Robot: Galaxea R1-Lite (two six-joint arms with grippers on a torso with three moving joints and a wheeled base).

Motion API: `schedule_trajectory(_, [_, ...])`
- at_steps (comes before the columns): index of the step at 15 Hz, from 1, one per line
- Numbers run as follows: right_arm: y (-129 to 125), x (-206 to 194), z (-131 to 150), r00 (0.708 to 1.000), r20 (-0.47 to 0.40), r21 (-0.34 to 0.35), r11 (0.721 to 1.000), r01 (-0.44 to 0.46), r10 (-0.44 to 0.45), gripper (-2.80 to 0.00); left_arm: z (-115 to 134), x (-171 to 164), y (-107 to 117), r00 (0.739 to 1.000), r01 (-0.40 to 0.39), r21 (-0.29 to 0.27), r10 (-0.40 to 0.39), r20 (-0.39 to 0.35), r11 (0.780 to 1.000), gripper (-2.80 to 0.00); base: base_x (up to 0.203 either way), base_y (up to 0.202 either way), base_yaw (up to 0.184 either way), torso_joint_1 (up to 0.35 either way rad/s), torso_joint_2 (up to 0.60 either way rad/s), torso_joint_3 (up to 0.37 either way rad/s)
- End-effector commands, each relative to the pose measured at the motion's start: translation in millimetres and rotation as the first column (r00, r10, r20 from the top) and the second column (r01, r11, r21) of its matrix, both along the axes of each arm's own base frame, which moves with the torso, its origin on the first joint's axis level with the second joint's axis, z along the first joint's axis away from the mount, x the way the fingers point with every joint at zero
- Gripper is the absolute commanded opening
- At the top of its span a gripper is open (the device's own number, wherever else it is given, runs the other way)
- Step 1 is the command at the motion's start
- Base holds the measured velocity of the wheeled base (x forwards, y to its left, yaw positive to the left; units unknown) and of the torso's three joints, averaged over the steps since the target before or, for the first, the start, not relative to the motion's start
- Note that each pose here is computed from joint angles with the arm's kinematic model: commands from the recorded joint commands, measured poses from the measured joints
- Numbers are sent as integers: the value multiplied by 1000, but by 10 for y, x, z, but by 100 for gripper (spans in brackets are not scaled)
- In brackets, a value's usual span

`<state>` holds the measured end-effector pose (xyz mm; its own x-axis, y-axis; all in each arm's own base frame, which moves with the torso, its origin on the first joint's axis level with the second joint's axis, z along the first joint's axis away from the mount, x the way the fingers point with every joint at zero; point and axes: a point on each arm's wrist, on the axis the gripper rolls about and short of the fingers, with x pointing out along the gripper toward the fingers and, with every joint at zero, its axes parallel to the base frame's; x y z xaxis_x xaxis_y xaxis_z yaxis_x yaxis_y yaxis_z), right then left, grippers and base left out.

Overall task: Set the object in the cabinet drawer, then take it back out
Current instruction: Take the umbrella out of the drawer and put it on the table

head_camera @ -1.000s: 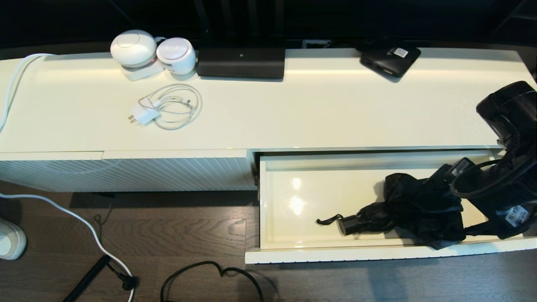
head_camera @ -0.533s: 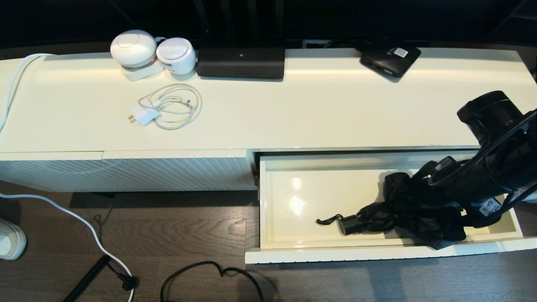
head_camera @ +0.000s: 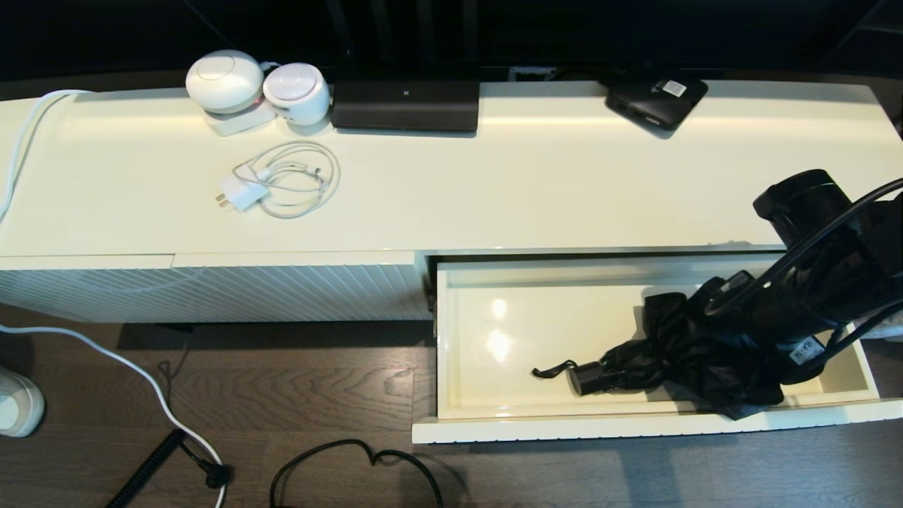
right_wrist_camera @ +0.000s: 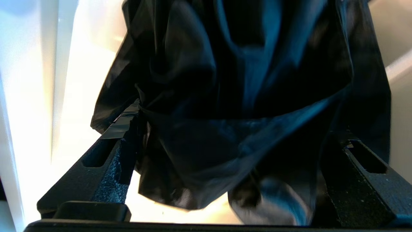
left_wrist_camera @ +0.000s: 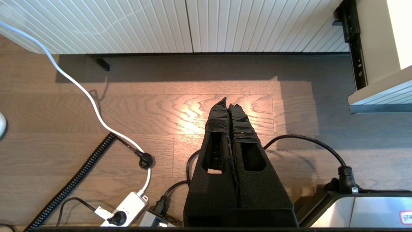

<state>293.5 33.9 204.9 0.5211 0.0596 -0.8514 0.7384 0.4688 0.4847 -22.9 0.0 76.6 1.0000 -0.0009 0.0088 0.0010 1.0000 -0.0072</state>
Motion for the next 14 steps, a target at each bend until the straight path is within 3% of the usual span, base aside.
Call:
schedule_trajectory(1, [-32,32,-71,1000,-22,4,1000,14,-14,0,-3,1,0,1000,-1,0,1,-1,1000,-280,0,0,0,0,0,0])
schedule_trajectory(7, [-69,101,-159,999,-31,14,1000,23,-22,0,1,0,0,1000,1,0,-1,0,1000,-280,0,0,0,0,0,0])
schedule_trajectory(8, [-67,115,-196,999,-43,14,1000,22,-21,-280,-2,0,0,1000,-1,0,1,-1,1000,-280,0,0,0,0,0,0])
schedule_trajectory(14, [-56,88,-158,999,-36,22,1000,14,-14,-280,-3,1,0,1000,-1,0,1,-1,1000,-280,0,0,0,0,0,0])
